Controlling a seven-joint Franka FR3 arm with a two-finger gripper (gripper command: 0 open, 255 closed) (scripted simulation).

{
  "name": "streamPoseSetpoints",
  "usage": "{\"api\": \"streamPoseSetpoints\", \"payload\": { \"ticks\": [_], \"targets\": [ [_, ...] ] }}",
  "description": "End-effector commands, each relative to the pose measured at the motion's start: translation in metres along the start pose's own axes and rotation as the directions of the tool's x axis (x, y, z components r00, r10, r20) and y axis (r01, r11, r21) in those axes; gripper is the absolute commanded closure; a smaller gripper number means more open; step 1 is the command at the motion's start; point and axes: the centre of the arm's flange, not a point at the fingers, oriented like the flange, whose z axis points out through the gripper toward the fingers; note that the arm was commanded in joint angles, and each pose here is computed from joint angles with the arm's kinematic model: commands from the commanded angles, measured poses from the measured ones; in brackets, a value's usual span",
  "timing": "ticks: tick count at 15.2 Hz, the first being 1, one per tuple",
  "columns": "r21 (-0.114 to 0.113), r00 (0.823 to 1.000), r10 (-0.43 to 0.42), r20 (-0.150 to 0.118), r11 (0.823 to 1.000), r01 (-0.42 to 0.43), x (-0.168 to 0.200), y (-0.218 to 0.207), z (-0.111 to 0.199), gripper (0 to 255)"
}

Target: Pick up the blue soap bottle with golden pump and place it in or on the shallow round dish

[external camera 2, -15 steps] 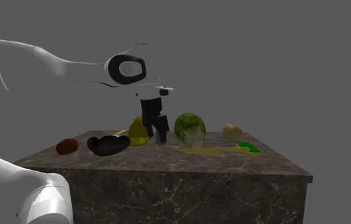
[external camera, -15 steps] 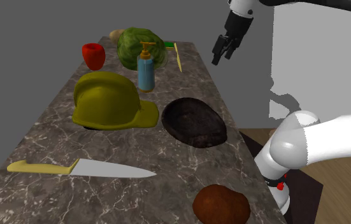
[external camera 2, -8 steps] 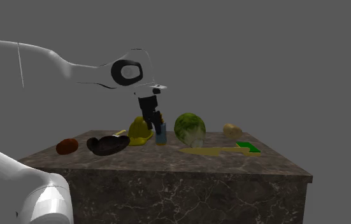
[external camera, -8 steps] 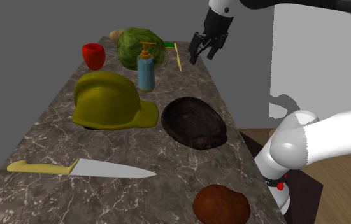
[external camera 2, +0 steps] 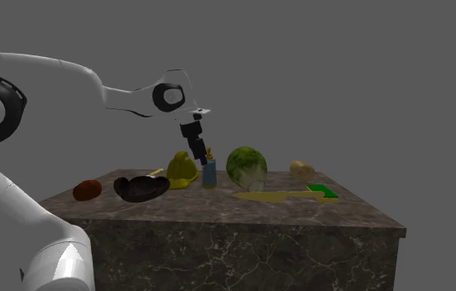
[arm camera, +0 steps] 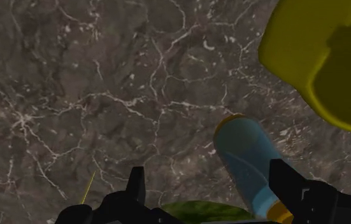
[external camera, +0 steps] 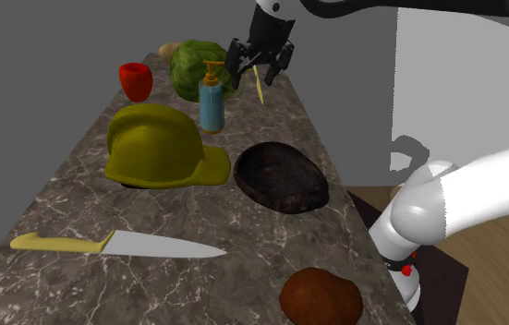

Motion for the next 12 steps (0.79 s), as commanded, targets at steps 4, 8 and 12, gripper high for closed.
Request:
{"api": "streamPoseSetpoints", "payload": {
  "ticks": [4, 8, 12],
  "targets": [
    [0.009, 0.995, 0.085, -0.051, 0.996, -0.084, 0.016, -0.062, -0.002, 0],
    [0.010, 0.993, 0.101, -0.060, 0.995, -0.100, 0.021, -0.073, 0.014, 0],
    [0.010, 0.993, 0.101, -0.060, 0.995, -0.100, 0.022, -0.073, 0.035, 0]
  ]
}}
